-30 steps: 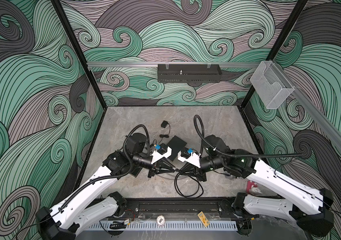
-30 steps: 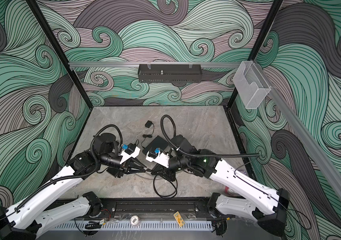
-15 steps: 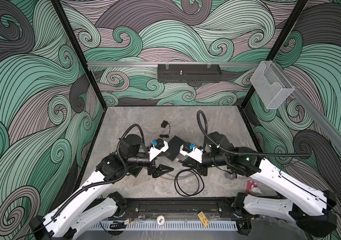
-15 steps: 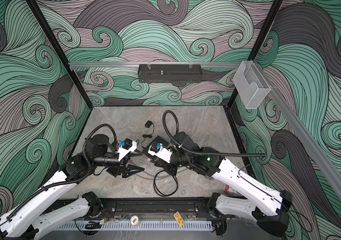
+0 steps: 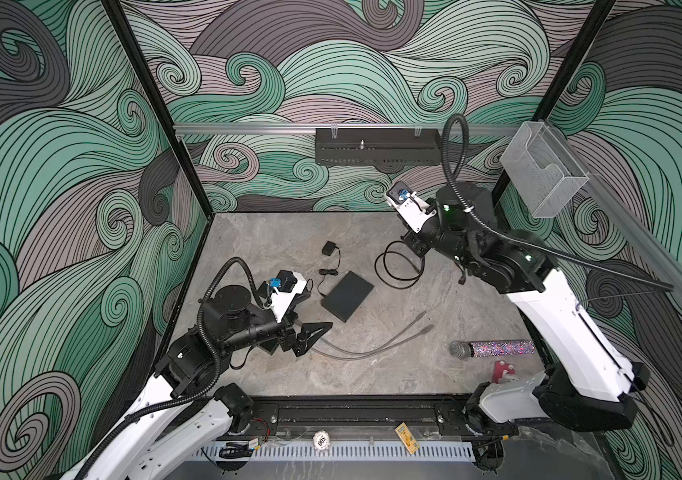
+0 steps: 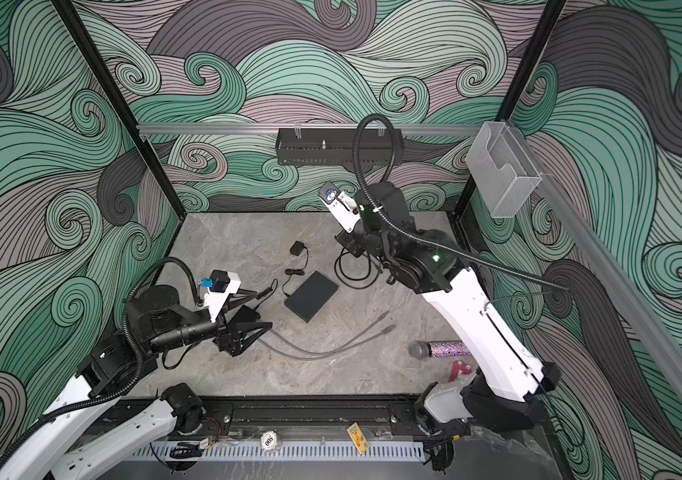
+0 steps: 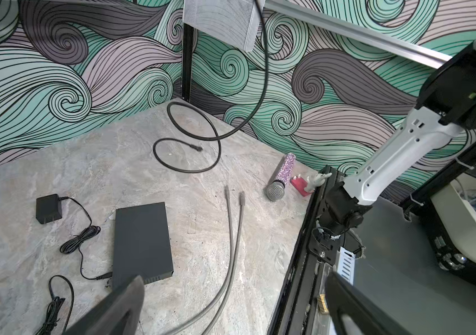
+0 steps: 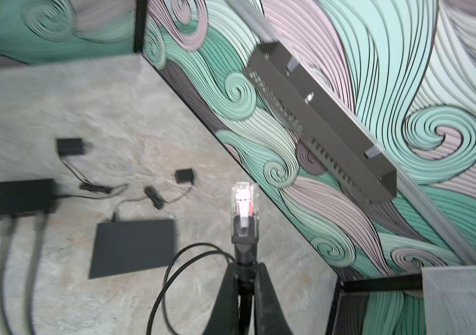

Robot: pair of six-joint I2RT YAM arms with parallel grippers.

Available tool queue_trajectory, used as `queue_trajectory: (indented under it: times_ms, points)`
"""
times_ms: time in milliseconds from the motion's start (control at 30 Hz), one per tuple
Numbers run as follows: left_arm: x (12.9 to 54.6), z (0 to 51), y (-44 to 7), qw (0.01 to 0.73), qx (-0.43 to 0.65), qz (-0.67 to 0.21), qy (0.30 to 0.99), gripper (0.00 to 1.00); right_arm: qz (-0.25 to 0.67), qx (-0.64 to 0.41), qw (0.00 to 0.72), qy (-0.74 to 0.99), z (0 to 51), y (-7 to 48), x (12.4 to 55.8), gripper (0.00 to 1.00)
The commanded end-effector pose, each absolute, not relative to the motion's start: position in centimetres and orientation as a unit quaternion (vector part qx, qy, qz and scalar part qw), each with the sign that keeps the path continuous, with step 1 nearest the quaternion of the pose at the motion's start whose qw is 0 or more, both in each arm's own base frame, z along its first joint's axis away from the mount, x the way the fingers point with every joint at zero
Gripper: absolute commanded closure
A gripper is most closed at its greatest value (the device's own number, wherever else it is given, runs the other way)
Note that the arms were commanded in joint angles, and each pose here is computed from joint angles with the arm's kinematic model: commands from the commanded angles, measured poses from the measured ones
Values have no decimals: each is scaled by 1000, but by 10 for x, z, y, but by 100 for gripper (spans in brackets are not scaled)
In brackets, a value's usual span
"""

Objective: Insert the plug into the switch port

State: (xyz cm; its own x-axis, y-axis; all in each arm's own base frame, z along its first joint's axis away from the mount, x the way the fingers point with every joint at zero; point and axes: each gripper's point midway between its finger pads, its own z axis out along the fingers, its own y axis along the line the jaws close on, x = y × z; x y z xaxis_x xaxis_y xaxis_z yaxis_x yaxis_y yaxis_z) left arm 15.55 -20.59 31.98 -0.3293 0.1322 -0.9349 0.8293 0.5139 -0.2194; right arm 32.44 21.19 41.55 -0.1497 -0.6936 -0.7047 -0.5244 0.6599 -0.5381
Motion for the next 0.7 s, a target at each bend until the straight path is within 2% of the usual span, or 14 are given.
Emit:
queue_trajectory:
  times_ms: [0, 133, 300, 500, 667]
  points:
    - [155, 321, -203, 480, 308, -376, 730, 1, -167, -384, 467, 779, 344, 188, 363, 100]
    - [155, 316, -208, 474, 313, -384, 728, 3, -107, -335, 446, 823, 266, 170, 378, 100]
    - [167, 302, -226, 458, 355, -375, 723, 6, -56, -322, 404, 854, 193, 172, 370, 100]
    - [218, 286, -248, 437, 381, -309, 754, 7, -24, -334, 369, 867, 144, 194, 357, 100]
    - [275, 278, -245, 426, 328, -281, 795, 7, 16, -345, 348, 872, 125, 218, 344, 100]
